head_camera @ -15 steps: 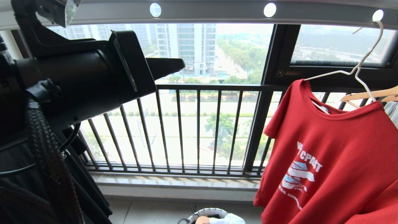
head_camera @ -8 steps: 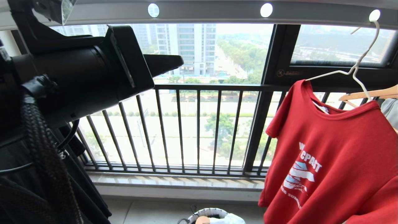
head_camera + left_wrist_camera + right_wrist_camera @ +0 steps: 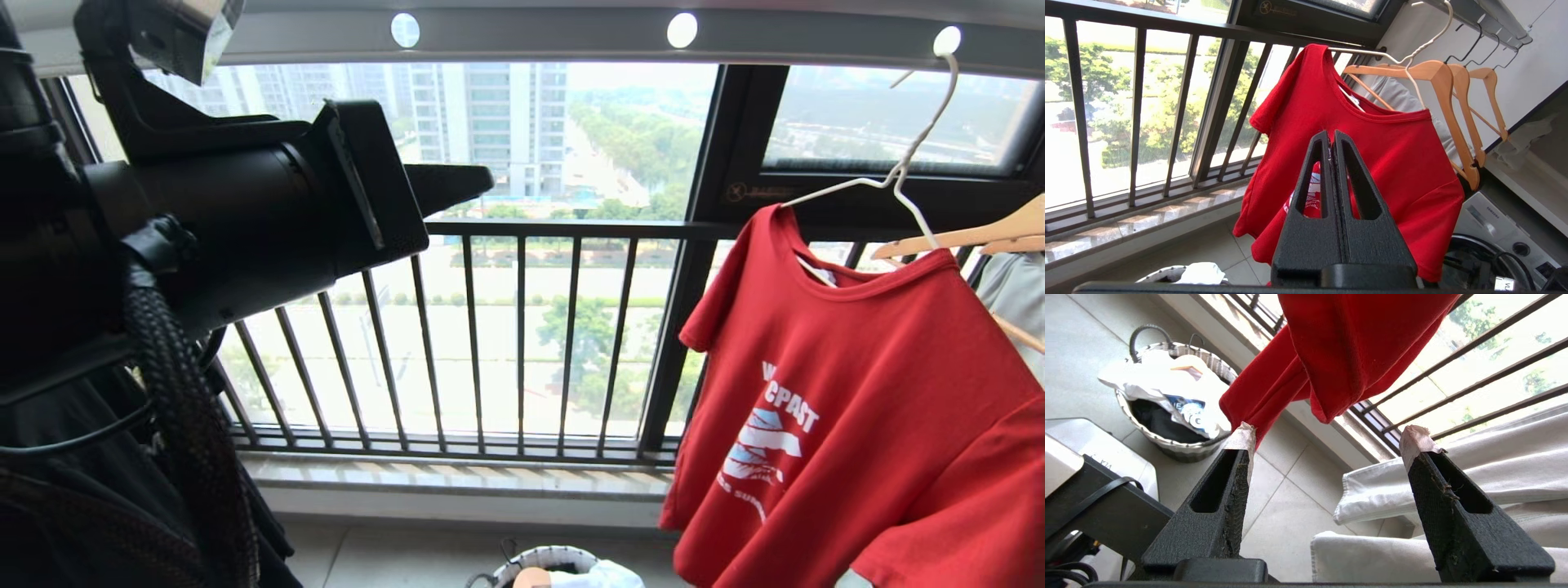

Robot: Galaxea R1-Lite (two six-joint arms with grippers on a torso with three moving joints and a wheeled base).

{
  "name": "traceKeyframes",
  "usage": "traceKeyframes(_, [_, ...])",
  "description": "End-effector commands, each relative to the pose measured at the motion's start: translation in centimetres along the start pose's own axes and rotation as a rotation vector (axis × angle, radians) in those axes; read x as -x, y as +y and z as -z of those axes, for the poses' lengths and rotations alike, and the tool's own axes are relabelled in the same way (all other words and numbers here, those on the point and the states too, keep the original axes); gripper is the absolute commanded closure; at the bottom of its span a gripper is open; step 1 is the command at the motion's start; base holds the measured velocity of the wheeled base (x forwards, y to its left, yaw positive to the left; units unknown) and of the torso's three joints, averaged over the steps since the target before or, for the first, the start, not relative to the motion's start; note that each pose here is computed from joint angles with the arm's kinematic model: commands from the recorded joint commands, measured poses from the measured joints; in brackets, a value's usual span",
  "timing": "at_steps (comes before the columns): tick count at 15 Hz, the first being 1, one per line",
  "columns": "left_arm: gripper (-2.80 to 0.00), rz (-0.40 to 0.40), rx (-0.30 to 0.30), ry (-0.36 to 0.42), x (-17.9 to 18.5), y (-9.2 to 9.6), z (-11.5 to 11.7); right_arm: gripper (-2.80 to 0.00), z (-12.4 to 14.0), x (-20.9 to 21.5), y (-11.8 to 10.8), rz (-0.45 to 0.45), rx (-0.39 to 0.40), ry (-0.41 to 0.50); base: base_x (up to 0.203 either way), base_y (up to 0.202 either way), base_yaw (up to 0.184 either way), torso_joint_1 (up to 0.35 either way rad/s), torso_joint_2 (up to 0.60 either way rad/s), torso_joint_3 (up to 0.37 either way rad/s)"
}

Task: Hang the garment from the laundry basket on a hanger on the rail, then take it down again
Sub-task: Take the clothes off the clothes rack

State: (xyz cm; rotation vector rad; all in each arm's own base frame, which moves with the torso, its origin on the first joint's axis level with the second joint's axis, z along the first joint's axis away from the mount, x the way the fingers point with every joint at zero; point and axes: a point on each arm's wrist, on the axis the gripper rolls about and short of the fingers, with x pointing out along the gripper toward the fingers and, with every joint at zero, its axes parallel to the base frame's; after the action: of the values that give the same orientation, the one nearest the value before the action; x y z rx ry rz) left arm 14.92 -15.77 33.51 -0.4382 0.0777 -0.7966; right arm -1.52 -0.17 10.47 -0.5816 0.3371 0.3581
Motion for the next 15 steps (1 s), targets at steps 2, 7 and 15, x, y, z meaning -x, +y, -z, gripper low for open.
traceKeyframes(2, [0.0, -0.014, 0.003, 0.03, -1.4, 0.3, 0.7, -2.8, -2.2, 1.1, -1.2, 0.027, -0.065, -0.092, 0.0, 0.0, 0.0, 0.0, 0.0, 0.0])
traceKeyframes(7, [0.0, -0.018, 0.003, 0.043, -1.6, 0.4, 1.0, -2.8, -5.6, 2.4, -3.3, 0.059, -0.124, -0.16, 0.0, 0.0, 0.0, 0.0, 0.0, 0.0])
traceKeyframes(15, [0.0, -0.029, 0.004, 0.177, 2.9, 0.3, 0.9, 0.0, -9.8, 6.0, -5.8, 0.137, -0.213, -0.33, 0.0, 0.0, 0.0, 0.0, 0.0, 0.0])
